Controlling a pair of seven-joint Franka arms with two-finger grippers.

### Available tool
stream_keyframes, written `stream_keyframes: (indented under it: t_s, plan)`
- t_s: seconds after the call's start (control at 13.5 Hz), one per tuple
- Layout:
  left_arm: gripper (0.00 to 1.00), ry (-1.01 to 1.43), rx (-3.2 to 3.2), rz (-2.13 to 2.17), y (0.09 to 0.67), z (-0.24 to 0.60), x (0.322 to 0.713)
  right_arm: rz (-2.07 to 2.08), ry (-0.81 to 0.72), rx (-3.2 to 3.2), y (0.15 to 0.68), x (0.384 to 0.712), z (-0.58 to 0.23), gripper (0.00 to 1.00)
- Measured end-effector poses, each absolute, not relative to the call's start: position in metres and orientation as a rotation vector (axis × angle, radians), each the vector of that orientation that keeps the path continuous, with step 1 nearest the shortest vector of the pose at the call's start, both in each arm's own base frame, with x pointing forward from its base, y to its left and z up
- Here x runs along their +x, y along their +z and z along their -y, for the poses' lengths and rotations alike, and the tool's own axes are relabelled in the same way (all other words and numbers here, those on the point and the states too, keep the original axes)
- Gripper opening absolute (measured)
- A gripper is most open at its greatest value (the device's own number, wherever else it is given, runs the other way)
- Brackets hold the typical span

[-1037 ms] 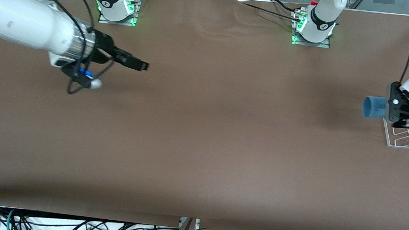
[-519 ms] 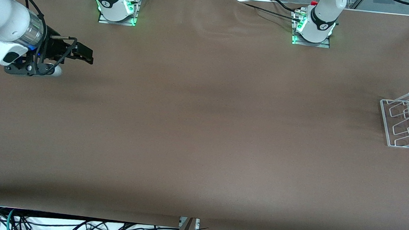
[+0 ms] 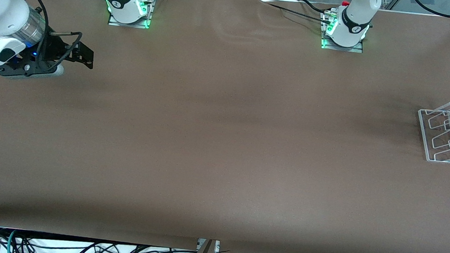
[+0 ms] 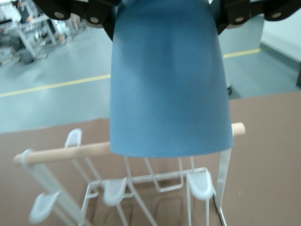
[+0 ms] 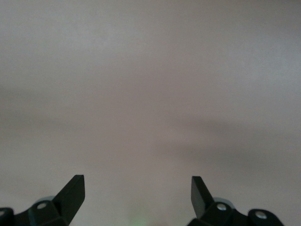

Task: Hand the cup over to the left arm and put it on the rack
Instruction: 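Lower the cup with the left gripper onto the wire rack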

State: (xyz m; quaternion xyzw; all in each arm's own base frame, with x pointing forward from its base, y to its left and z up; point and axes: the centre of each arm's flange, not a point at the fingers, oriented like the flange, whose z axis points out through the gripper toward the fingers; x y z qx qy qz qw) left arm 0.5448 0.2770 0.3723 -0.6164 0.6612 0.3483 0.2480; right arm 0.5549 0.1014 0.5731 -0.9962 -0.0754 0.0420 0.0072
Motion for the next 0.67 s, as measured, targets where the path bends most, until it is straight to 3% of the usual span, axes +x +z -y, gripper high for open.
stream_keyframes:
  t_s: [0.67]
  plan:
    - [0.69, 0.942, -1.514, -1.689, 0.323, -0.228, 0.526, 0.218, 0.040, -3.126, 0.593, 0.566, -0.092, 1.00]
